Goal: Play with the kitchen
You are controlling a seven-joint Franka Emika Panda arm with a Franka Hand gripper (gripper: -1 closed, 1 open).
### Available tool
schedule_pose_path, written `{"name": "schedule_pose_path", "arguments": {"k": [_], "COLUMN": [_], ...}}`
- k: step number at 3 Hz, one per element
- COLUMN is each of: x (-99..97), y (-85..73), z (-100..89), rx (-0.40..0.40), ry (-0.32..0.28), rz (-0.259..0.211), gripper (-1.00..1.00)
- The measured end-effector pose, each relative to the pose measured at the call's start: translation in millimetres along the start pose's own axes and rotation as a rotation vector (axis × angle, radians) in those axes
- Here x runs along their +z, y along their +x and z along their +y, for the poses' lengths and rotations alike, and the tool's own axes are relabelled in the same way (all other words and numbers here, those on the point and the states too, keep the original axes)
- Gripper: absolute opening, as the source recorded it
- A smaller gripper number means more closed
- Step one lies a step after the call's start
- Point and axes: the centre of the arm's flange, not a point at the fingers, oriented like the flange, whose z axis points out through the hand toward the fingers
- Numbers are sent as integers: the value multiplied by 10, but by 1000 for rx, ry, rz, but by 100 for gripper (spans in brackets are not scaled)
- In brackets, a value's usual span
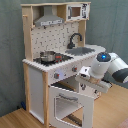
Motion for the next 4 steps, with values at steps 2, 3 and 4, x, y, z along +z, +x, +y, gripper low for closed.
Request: {"name": "schedule_pose_path", "arguments": {"k": [2,3,4], "x": [-147,-217,-261], "y": [-27,-6,3], "z": [79,125,119], "rx": [64,107,153], "ry": [-159,-266,-362], "rz": [5,36,68], "gripper": [100,100,100]}}
